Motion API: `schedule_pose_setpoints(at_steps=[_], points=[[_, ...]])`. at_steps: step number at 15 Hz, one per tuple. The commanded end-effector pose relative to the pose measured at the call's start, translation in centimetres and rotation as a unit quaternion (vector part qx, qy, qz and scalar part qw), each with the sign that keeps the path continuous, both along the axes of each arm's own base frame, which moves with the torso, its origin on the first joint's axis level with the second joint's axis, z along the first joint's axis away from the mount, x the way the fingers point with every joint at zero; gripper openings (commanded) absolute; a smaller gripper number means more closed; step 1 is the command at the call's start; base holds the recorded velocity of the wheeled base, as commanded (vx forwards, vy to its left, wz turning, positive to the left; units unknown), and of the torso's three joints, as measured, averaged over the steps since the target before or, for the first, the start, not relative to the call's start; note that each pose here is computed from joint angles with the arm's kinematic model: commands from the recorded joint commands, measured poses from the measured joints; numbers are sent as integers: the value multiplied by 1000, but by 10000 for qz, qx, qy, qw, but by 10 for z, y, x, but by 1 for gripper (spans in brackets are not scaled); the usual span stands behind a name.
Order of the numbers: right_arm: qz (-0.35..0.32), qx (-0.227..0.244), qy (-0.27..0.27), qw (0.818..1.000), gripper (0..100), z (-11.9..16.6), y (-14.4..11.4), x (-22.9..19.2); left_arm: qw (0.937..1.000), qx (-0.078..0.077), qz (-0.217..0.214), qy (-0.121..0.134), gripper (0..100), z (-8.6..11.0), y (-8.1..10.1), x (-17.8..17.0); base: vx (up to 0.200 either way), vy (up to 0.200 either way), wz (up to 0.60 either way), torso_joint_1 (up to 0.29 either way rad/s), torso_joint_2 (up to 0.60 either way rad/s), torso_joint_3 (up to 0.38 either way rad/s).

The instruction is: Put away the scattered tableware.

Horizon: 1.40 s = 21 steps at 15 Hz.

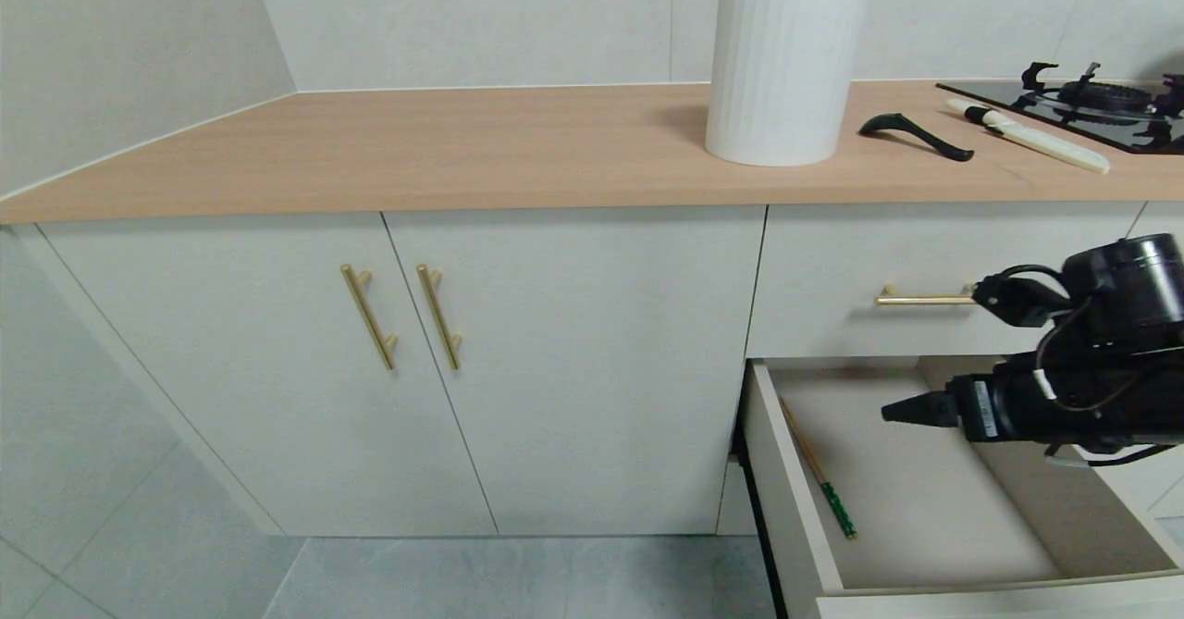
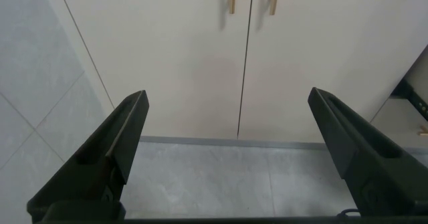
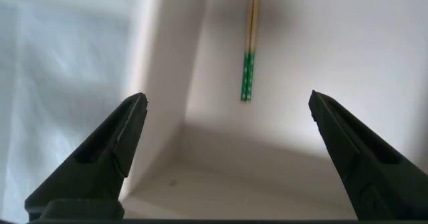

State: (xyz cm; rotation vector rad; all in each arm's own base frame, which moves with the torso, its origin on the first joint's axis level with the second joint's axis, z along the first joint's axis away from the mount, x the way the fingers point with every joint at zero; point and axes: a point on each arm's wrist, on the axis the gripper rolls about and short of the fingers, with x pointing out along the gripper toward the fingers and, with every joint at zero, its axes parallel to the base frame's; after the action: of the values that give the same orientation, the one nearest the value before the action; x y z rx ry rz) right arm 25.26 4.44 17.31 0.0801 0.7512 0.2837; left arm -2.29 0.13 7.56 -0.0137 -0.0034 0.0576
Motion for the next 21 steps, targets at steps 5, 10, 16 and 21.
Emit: schedule_pose_setpoints(at_steps=[5,10,16,21], points=[[34,84,-1112,9938,100,71,-13,-72,10000,-1,3,7,100,0,0,0,0,0,0,6,-112,-150],[-233,66,-1212,9923,100,81,-23,-71,10000,-1,3,7,100,0,0,0,0,0,0,74,-455,-346],[-897,-149,-1622,9826,100,118,-55,-5,10000,-1,3,-1,100,0,0,0,0,0,0,149,-471,-334],[-445,-579,-1237,9896,100,117,-75,102,10000,-1,3,7,100,0,0,0,0,0,0,67,-198,-132]])
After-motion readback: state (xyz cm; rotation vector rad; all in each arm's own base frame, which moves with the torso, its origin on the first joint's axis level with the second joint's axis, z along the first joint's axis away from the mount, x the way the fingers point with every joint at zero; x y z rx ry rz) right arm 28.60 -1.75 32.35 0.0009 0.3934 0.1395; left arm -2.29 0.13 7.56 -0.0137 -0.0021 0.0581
